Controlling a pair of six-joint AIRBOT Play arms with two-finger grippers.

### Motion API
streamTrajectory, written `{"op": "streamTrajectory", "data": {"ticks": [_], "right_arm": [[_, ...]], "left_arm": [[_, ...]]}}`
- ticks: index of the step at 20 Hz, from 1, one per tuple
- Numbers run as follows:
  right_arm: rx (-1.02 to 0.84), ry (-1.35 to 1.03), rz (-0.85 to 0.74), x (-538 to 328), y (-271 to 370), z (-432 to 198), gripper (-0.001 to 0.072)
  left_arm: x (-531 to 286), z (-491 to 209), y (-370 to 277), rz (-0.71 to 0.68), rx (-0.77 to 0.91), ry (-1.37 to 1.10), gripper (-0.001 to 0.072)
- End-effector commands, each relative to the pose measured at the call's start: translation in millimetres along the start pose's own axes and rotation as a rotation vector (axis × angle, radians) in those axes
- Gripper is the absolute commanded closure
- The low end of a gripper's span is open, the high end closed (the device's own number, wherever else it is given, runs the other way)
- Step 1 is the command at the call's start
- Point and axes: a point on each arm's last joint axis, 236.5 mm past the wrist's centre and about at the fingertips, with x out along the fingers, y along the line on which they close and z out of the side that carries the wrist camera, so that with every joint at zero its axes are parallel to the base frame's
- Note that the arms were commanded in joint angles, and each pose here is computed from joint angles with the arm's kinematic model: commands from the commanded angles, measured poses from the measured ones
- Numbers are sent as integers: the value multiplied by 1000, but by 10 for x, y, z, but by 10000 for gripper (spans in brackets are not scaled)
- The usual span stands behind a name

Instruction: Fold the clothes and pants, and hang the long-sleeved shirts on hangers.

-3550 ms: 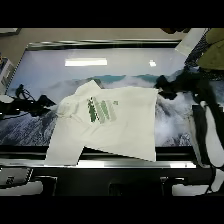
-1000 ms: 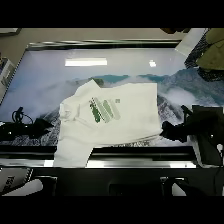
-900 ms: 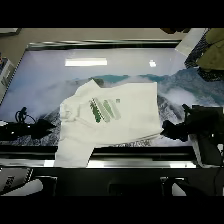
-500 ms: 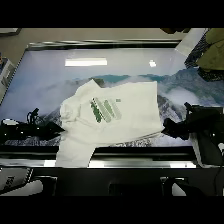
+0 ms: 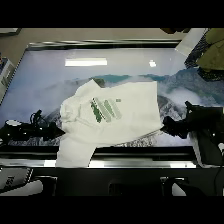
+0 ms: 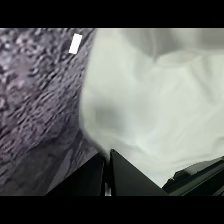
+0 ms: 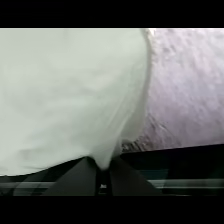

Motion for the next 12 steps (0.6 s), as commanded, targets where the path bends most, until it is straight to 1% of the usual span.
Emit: {"op": "streamTrajectory", "data": {"ticks": [1, 4, 7, 9, 12], "right_arm": [[-70, -97, 160, -35, 438, 207, 678], [-222, -273, 173, -335, 899, 600, 679], [-326, -523, 164, -1192, 1333, 1133, 679], [-420, -681, 141, -1912, 1622, 1310, 679], [-532, -876, 150, -2986, 2050, 1199, 679]], "left_arm": [[-128, 221, -299, -35, 65, -66, 698], [-495, 620, -806, -33, 191, -208, 698], [-1261, 1050, -1557, -49, 351, -443, 699], [-1932, 1114, -2203, -62, 507, -608, 698], [-2927, 877, -2956, -9, 674, -849, 698]]}}
